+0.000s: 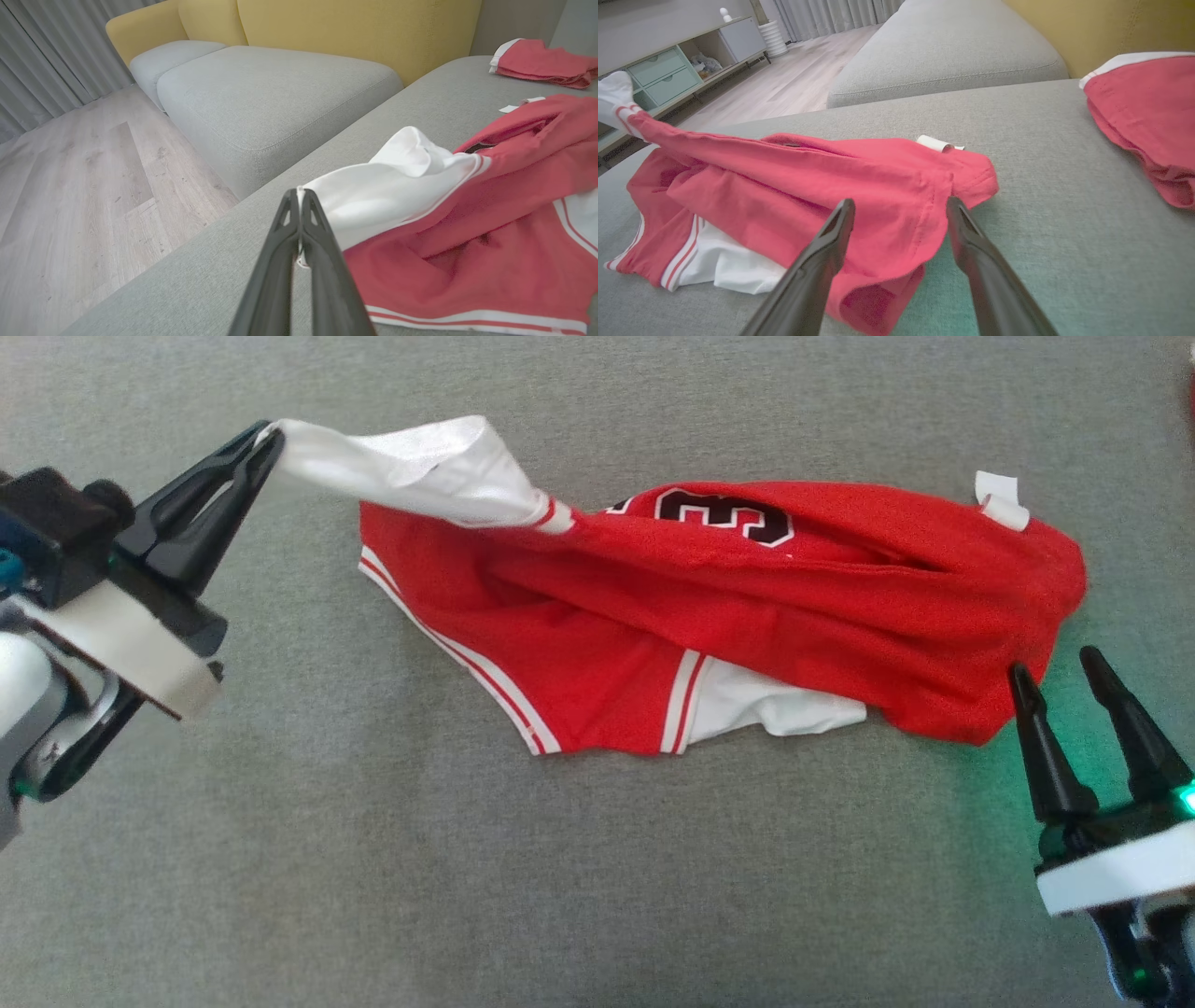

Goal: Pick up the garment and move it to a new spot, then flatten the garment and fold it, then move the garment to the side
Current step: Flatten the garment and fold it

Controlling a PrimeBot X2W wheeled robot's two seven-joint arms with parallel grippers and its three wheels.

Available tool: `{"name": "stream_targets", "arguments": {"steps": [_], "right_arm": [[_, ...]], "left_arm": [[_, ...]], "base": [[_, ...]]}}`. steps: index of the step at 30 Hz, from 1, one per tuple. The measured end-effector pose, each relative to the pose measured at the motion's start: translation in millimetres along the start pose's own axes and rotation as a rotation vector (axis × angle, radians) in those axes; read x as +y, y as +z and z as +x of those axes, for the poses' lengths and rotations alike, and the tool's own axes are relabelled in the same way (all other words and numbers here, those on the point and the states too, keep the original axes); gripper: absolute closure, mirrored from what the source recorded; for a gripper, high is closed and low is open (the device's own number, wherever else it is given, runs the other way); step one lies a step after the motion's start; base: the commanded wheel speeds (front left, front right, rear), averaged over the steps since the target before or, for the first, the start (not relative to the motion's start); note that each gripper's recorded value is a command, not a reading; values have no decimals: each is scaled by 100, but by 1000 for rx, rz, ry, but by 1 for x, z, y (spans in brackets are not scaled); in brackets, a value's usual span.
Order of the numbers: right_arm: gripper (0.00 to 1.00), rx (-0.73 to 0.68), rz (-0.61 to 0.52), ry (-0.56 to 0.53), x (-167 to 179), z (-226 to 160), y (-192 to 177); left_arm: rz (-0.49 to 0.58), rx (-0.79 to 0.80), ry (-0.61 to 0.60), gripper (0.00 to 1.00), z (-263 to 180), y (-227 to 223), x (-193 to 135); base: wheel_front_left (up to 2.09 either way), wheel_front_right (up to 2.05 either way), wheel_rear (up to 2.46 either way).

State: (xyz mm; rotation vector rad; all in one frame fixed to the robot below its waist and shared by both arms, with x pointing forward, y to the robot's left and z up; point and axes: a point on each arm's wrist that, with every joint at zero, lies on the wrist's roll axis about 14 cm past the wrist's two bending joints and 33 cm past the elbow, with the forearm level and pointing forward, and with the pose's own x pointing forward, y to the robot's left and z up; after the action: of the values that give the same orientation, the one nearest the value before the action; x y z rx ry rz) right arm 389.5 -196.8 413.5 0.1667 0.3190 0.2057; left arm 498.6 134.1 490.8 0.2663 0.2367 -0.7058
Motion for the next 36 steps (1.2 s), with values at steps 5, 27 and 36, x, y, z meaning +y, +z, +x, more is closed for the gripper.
{"name": "stream_targets", "arguments": {"steps": [5,27,36], "right_arm": [[0,4,-20,38,2,21,5],[100,90,-43,114,-4,64,-5],[100,-76,-109,87,-17,53,46]], "left_arm": [[1,4,20,100,-11,0,3],[-9,28,58,100,-22,-7,9],[42,-58,95,100,-33,21,14]], "base": [[0,0,0],[0,0,0],[0,0,0]]}}
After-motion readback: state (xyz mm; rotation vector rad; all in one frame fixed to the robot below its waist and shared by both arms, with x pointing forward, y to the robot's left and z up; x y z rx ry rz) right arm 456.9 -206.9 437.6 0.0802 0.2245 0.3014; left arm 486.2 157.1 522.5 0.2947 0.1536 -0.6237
